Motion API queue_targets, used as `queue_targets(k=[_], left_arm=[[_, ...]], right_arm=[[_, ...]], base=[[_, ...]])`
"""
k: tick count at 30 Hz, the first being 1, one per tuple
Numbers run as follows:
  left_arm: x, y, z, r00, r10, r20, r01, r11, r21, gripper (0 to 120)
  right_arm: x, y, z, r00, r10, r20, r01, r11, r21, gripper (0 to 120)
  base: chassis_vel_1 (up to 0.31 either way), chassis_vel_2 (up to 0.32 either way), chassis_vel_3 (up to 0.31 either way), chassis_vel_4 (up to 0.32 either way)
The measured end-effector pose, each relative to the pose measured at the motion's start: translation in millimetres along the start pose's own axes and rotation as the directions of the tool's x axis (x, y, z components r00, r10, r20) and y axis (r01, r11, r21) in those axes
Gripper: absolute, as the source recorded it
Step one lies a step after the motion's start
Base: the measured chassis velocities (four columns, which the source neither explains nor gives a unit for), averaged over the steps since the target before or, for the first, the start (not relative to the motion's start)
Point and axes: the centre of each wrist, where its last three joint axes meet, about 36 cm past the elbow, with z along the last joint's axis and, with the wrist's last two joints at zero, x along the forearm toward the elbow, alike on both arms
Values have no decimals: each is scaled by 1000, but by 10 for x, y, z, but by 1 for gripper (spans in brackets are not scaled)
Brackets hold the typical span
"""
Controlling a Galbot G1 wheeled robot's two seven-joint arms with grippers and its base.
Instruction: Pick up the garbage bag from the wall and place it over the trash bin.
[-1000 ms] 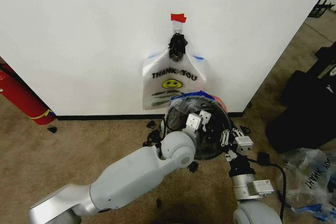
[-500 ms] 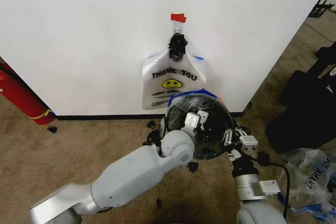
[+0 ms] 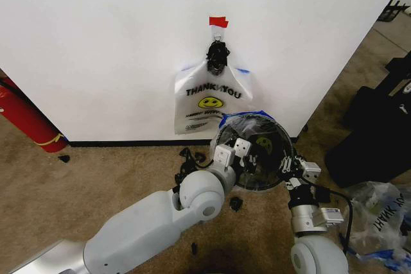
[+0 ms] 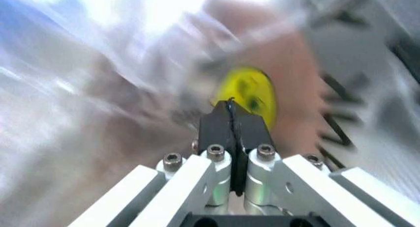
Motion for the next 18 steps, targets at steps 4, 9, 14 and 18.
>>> queue_targets(k=[4,9,14,18], left_arm=[[-111,-9,-4,997,-70,42,68,996,52,0],[-174,-45,16,993,-102,52,98,993,73,0],[-345,-66,47,990,-136,35,133,988,74,0],[-548,-108,28,987,-159,34,156,984,88,0]], right_arm=[[-5,-29,35,1000,17,-4,-17,1000,4,0],[-10,-28,34,1000,24,-2,-24,1000,1,0],[-4,8,-23,1000,17,12,-17,1000,-7,0],[11,28,-38,1000,13,16,-13,1000,-4,0]], base=[[0,0,0,0],[0,0,0,0],[0,0,0,0],[0,0,0,0]])
